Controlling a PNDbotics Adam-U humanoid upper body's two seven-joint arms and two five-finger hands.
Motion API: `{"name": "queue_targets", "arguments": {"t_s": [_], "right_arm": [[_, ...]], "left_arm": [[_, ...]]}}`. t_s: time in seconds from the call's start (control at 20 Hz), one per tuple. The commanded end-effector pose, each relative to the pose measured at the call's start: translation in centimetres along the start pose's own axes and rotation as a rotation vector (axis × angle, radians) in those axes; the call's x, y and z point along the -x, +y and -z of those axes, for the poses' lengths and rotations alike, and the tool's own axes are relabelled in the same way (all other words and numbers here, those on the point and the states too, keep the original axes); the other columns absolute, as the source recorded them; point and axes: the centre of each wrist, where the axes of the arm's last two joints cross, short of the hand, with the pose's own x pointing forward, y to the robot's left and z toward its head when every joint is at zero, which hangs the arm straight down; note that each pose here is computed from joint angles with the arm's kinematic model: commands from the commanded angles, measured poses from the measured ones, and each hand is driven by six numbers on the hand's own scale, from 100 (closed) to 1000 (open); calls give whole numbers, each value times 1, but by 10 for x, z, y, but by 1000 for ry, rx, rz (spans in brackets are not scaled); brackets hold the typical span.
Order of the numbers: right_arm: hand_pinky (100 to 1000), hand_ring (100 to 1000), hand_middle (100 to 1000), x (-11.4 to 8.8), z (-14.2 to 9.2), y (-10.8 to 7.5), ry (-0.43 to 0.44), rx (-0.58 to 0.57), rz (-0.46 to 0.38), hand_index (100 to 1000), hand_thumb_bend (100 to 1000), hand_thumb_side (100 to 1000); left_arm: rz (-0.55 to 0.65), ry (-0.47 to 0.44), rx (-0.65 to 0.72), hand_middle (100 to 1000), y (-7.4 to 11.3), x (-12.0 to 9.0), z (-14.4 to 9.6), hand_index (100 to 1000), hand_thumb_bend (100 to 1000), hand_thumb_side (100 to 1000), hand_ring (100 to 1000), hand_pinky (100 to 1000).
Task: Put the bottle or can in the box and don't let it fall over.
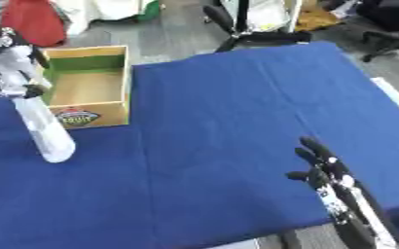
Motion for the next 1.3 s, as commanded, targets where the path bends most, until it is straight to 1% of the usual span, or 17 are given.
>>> {"name": "queue_targets", "arguments": {"t_s": [0.05,0.2,0.25,0.3,0.4,0.45,0.5,0.55,0.6,0.65,0.75,0.95,1.1,1.3], "right_arm": [[759,1000,1000,-4,3,-3,-19,-9,-7,1000,100,676],[760,1000,1000,-4,3,-2,-19,-9,-7,1000,100,677],[760,1000,1000,-4,3,-2,-19,-9,-7,1000,100,677],[760,1000,1000,-4,3,-2,-19,-9,-7,1000,100,677],[760,1000,1000,-4,3,-3,-18,-8,-6,1000,100,677],[760,1000,1000,-4,3,-3,-18,-8,-6,1000,100,677],[760,1000,1000,-4,3,-3,-18,-8,-6,1000,100,677],[760,1000,1000,-4,3,-3,-17,-8,-6,1000,100,676],[760,1000,1000,-4,2,-3,-17,-8,-6,1000,100,676],[760,1000,1000,-4,2,-3,-17,-8,-6,1000,100,676],[761,1000,1000,-4,2,-3,-16,-9,-6,1000,100,676],[761,1000,1000,-4,2,-3,-16,-9,-7,1000,100,674],[761,1000,1000,-4,2,-3,-15,-8,-8,1000,100,674],[761,1000,1000,-3,1,-4,-13,-7,-11,1000,100,673]], "left_arm": [[24,30,-15,434,8,4,-10,737,243,490,487,489],[27,41,-26,329,7,5,-10,669,100,434,400,396],[27,46,-32,314,6,6,-10,659,100,421,386,380],[26,53,-40,264,5,7,-11,623,100,356,339,325],[25,69,-56,199,4,9,-11,570,100,279,276,254],[26,76,-65,172,3,10,-11,551,100,290,249,221],[28,82,-78,131,3,10,-12,516,100,338,204,172],[31,87,-92,100,3,11,-12,484,100,364,162,118],[36,90,-109,100,3,11,-13,447,100,377,111,100],[41,92,-126,100,3,12,-14,441,100,378,100,100],[47,97,-142,100,2,14,-15,398,100,385,100,100],[51,114,-166,100,6,17,-22,392,100,387,100,100],[63,124,-187,100,15,18,-31,389,100,386,100,100],[79,131,-241,100,35,15,-47,385,100,384,100,100]]}}
